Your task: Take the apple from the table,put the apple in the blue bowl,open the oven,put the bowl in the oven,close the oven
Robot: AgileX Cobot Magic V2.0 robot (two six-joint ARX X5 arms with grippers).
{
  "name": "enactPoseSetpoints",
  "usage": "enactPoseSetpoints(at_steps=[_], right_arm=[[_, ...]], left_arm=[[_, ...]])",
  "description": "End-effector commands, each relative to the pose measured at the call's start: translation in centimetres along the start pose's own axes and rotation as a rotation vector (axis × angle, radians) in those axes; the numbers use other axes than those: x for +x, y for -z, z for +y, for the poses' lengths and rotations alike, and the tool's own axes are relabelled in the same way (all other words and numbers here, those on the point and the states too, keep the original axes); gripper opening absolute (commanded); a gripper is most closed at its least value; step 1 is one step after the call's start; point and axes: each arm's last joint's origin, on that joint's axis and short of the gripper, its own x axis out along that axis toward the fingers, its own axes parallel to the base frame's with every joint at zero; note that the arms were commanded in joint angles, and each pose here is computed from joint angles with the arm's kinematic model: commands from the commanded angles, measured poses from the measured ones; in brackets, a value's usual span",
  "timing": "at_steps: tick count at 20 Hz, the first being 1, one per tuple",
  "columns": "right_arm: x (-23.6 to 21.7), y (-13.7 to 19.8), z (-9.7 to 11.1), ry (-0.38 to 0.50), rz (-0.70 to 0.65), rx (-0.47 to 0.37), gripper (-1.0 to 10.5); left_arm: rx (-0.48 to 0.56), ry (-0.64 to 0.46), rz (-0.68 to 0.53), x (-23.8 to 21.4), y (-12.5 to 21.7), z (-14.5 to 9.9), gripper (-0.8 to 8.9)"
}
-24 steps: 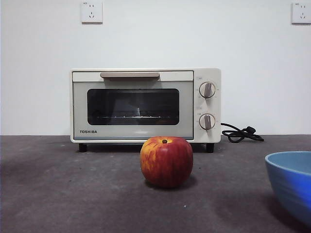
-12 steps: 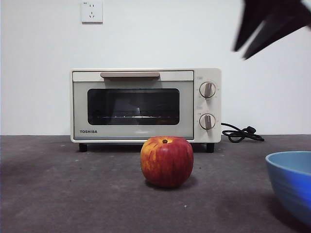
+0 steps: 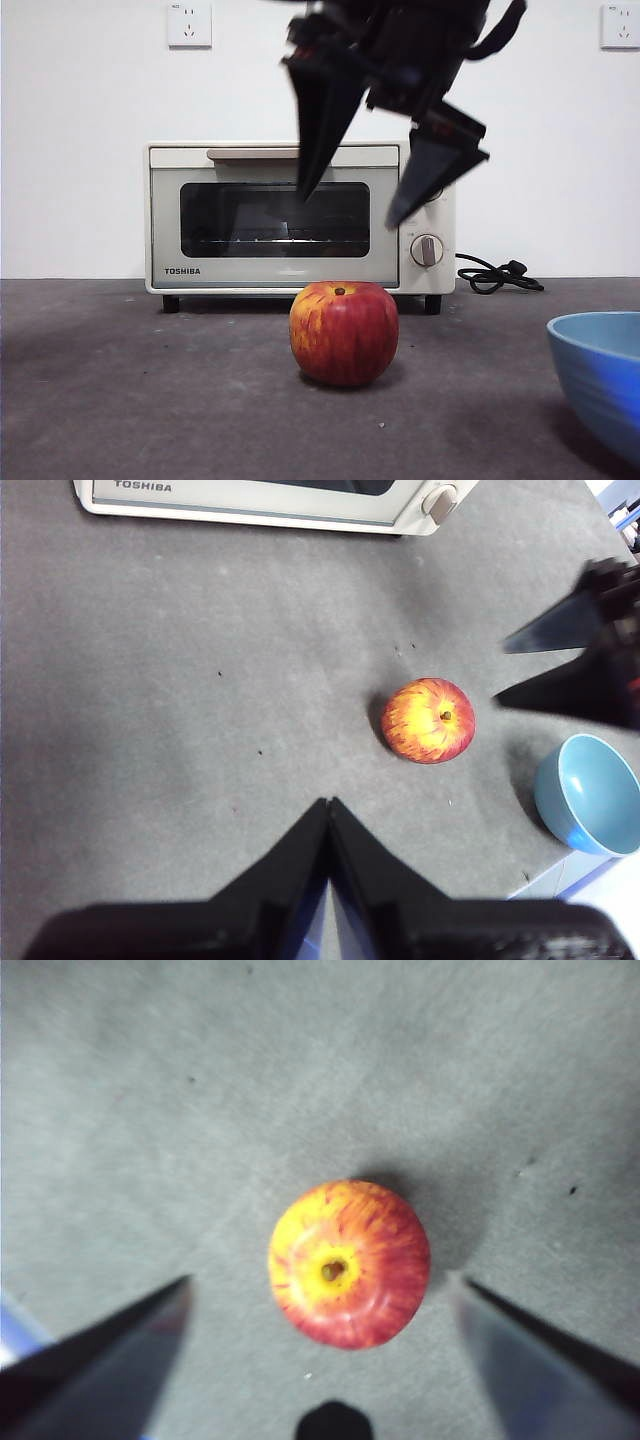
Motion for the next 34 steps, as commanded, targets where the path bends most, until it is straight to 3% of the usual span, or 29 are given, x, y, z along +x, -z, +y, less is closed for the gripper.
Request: enactPoseSetpoints(at_steps=[1,18,19,20,23,28,34], right_arm=[[1.2,-0.1,-0.1,0.05,0.024,0.017,7.3],[9.1,0.2,0.3,0.062,0.172,0.001,7.2],[9.3,0.2,0.3,0.064,0.175,0.02,6.9],[9.3,0.2,0.3,0.065,0.177,0.029,5.6],[9.2,0.4,0.2,0.068,0.195,0.043,0.1],[8.5,0.4,0.3,0.073,0.204,0.073,-0.1],[2.2,0.9,0.9,0.066,0.158,0.063,-0.1]], left_arm=[[0.014,0.007,0.0,-0.1,0.0,-0.1,-0.05],[0.034,0.006,0.005,-0.1,0.0,-0.1,-0.05],[0.036,0.006,0.007,-0.1,0.0,-0.1,-0.05],[0.035,0.006,0.009,0.0,0.0,-0.1,-0.05],[0.036,0.006,0.009,0.0,0.0,-0.1,-0.05],[0.045,0.005,0.012,0.0,0.0,-0.1,-0.05],[0.048,0.006,0.013,0.0,0.1,-0.1,-0.05]])
